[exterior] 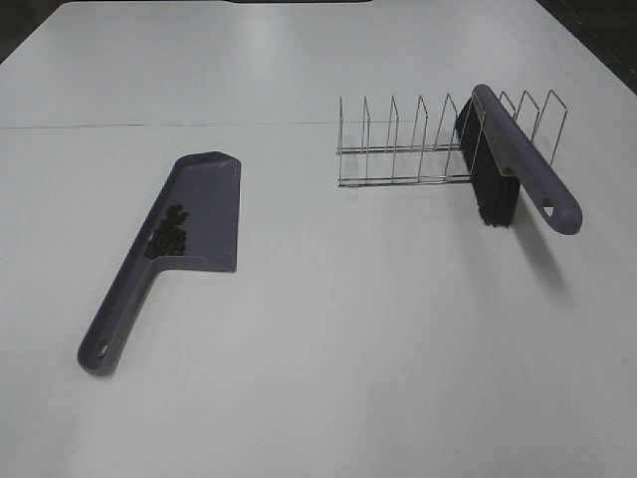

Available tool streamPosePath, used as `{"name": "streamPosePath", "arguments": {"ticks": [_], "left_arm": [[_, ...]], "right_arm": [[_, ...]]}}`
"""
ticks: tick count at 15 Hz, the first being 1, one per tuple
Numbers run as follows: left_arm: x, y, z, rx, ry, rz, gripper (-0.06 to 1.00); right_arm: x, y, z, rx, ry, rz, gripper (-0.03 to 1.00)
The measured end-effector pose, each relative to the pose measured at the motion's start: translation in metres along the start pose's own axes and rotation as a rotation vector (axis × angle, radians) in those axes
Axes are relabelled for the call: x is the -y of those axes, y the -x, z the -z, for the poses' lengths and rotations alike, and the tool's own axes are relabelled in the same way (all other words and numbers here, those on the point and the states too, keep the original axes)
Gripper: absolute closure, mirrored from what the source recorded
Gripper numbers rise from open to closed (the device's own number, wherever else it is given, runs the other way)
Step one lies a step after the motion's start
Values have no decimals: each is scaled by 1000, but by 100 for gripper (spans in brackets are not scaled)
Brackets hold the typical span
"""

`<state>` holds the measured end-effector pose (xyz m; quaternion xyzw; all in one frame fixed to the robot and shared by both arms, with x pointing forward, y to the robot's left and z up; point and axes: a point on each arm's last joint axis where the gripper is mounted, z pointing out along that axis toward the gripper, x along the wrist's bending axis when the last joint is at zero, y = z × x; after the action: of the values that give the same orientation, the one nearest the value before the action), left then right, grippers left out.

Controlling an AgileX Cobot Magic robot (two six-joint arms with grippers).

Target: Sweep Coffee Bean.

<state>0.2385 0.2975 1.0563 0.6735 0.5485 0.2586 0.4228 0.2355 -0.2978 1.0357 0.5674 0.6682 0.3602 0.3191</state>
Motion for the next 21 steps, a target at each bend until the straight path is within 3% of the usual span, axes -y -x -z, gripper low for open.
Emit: {"name": "streamPosePath", "arguments": {"ticks": [3,15,17,19,21], "left_arm": [[5,0,8,6,60,-2,24],[5,0,8,10,65,-13,24],[5,1,8,-43,72,15,24],[5,2,8,-150,86,74,24],[5,2,7,-194,91,99,24]], "right_arm": [[0,0,0,-1,-2,0,29],[0,0,0,-1,-1,0,29],[0,0,0,-1,-1,0,29],[0,0,0,-1,-1,0,29],[0,0,0,-1,-1,0,29]]}}
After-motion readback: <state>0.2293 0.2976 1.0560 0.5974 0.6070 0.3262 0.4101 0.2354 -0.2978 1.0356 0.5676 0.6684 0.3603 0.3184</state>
